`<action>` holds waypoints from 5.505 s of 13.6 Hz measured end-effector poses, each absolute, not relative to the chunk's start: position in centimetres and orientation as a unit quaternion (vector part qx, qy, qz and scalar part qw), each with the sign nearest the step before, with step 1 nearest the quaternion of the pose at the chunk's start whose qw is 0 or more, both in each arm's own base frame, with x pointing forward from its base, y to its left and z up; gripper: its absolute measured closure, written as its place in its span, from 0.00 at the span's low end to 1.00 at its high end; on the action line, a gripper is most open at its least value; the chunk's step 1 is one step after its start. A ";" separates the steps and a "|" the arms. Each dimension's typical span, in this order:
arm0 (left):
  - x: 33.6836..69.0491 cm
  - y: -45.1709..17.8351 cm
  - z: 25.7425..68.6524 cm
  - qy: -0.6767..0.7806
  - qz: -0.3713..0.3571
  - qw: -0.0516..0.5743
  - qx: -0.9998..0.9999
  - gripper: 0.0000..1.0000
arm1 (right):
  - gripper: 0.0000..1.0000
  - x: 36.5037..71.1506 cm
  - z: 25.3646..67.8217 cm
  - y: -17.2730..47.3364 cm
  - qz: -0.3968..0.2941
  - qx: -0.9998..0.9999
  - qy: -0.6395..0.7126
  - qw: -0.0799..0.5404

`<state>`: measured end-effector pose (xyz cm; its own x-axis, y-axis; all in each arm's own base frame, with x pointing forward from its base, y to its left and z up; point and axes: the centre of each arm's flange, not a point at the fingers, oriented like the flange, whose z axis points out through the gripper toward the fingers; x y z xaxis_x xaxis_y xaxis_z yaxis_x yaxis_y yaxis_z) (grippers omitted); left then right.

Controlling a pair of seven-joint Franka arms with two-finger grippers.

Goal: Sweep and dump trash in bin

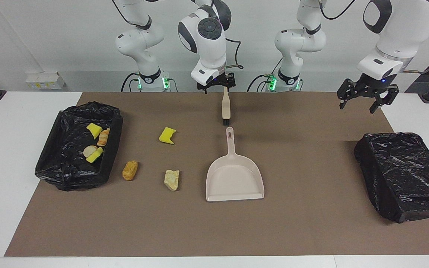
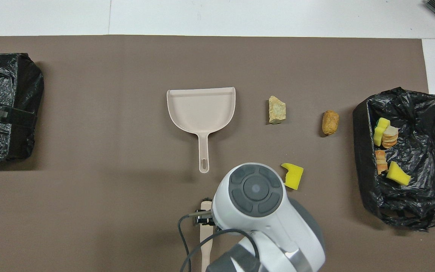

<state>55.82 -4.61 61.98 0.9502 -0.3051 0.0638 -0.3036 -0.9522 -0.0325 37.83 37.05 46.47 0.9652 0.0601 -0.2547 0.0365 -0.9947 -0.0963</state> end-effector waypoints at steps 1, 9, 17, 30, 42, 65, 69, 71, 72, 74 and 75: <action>55.7 -5.6 61.6 0.163 -0.031 0.011 -0.986 0.00 | 0.00 36.0 45.4 38.1 0.127 -0.991 -0.023 0.045; 56.0 -22.0 54.1 0.177 -0.050 -0.001 -0.983 0.00 | 0.00 25.6 34.7 41.7 0.134 -0.990 0.025 0.038; 51.9 -35.8 42.4 0.186 -0.008 0.003 -0.982 0.00 | 0.09 23.2 33.7 41.7 0.150 -0.988 0.039 0.024; 48.0 -39.9 34.6 0.128 -0.032 -0.027 -0.991 0.14 | 0.74 22.0 33.8 42.3 0.148 -0.988 0.030 0.031; 52.5 -33.9 37.8 0.243 -0.058 -0.021 -0.968 0.90 | 0.74 26.0 41.5 35.0 0.181 -0.983 0.017 -0.012; 52.0 -32.8 34.9 0.317 -0.051 -0.012 -0.947 0.74 | 0.74 53.4 41.7 3.7 0.100 -0.963 -0.163 -0.192; 52.5 -33.2 35.9 0.317 -0.062 -0.014 -0.946 0.48 | 0.74 55.1 38.6 0.7 0.102 -0.961 -0.158 -0.204; 52.4 -33.2 35.9 0.317 -0.062 -0.014 -0.946 0.33 | 0.74 55.3 37.3 1.0 0.112 -0.959 -0.162 -0.203; 52.4 -33.2 35.9 0.317 -0.061 -0.014 -0.946 0.35 | 0.74 55.4 37.0 1.2 0.116 -0.958 -0.164 -0.204; 52.4 -33.1 35.8 0.317 -0.060 -0.014 -0.946 0.36 | 0.74 55.3 36.6 1.9 0.120 -0.961 -0.162 -0.190; 52.3 -33.1 35.6 0.317 -0.058 -0.014 -0.946 0.40 | 0.74 55.1 36.0 2.8 0.125 -0.967 -0.153 -0.162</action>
<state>52.31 -33.08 35.62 0.7919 -0.5990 0.1186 -0.6022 -0.7983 -0.0111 55.14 2.77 35.95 0.9221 0.2555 -0.2906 0.3362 -0.9007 0.2750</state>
